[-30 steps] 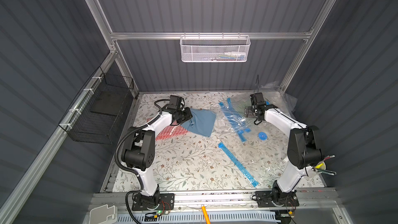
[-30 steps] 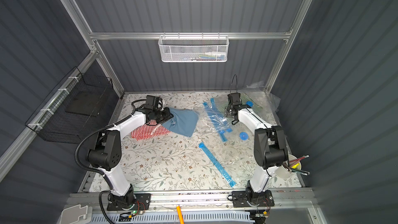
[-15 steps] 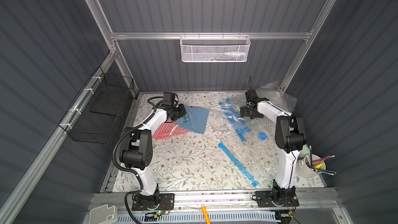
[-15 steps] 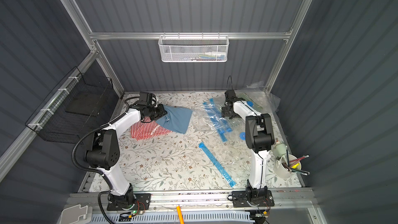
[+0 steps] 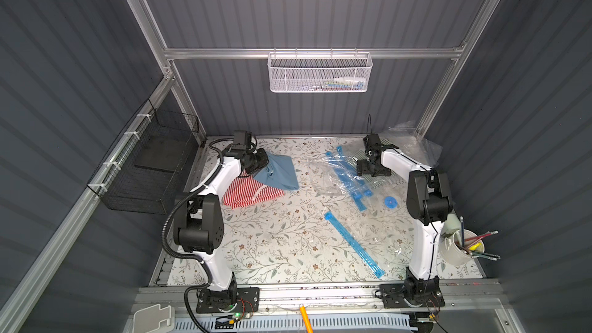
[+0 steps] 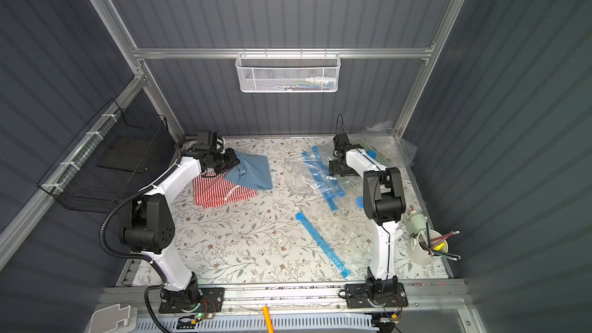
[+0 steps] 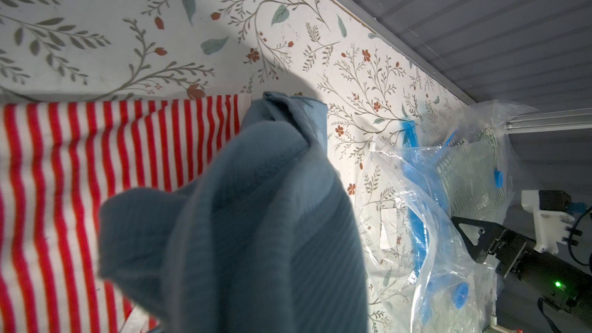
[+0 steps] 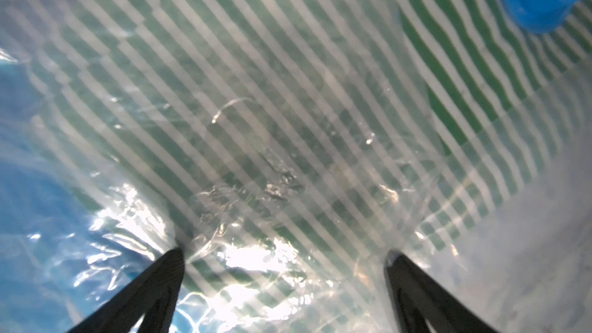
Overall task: Take the tank top out of the vacuum bag
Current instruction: Place the tank top on the tank top, then move the vacuum bag to the center of the board, then move the vacuum bag to the vacuum bag.
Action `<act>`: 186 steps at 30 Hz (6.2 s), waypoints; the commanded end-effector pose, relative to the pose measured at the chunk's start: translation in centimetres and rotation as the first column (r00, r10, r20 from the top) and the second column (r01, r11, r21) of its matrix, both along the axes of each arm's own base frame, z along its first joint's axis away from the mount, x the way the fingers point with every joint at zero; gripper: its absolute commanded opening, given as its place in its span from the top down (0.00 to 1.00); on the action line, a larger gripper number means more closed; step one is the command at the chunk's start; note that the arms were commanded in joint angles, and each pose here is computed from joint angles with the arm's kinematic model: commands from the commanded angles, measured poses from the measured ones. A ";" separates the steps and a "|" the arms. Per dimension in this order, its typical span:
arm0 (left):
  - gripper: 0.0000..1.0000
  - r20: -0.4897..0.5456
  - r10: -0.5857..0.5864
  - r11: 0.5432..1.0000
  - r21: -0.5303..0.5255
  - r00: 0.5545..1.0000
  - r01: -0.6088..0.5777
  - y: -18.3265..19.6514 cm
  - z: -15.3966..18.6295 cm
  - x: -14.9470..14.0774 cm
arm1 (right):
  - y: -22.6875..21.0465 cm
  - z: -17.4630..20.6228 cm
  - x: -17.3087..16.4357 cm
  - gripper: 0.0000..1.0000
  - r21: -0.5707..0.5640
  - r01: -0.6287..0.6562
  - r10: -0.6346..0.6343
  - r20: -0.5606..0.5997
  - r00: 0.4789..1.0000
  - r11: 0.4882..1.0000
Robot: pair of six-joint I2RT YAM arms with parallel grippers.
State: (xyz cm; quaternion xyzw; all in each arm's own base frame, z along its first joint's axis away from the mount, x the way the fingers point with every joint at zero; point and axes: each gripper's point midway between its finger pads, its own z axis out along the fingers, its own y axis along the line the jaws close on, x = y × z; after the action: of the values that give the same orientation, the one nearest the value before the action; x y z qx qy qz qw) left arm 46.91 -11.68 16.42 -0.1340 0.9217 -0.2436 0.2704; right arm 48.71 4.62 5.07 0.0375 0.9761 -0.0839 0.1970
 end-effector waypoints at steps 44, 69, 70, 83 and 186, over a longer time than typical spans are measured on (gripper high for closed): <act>1.00 -0.225 0.011 0.973 0.228 0.974 0.041 11.5 -3.4 -4.8 | 0.2 4.6 -1.2 0.01 0.012 -0.045 0.043 0.084 0.996 0.999; 0.03 -0.223 0.229 0.879 0.466 0.948 -0.103 17.8 -2.9 -6.5 | 0.7 4.2 -1.3 0.01 0.041 -0.055 0.052 0.085 0.995 0.998; 0.00 -0.220 0.230 0.873 0.477 0.948 -0.101 17.8 -2.6 -6.5 | 0.8 4.3 -1.2 0.01 0.042 -0.057 0.053 0.090 0.995 0.998; 0.00 -0.059 0.113 0.825 0.562 0.992 -0.060 11.1 3.5 -5.2 | -0.4 5.6 -4.0 0.01 0.017 -0.026 0.024 0.100 0.995 1.000; 0.00 0.227 -0.362 0.926 -0.022 0.904 0.377 -17.2 -1.4 -4.7 | 1.5 11.3 -3.5 0.15 0.096 -0.063 0.044 0.185 0.982 0.993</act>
State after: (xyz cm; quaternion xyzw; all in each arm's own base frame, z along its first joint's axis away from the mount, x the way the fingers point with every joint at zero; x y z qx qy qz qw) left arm 42.26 -29.33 12.53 0.0708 0.8988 -0.3305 0.2793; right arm 44.64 5.29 17.82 0.0702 0.9461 -0.0100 0.3159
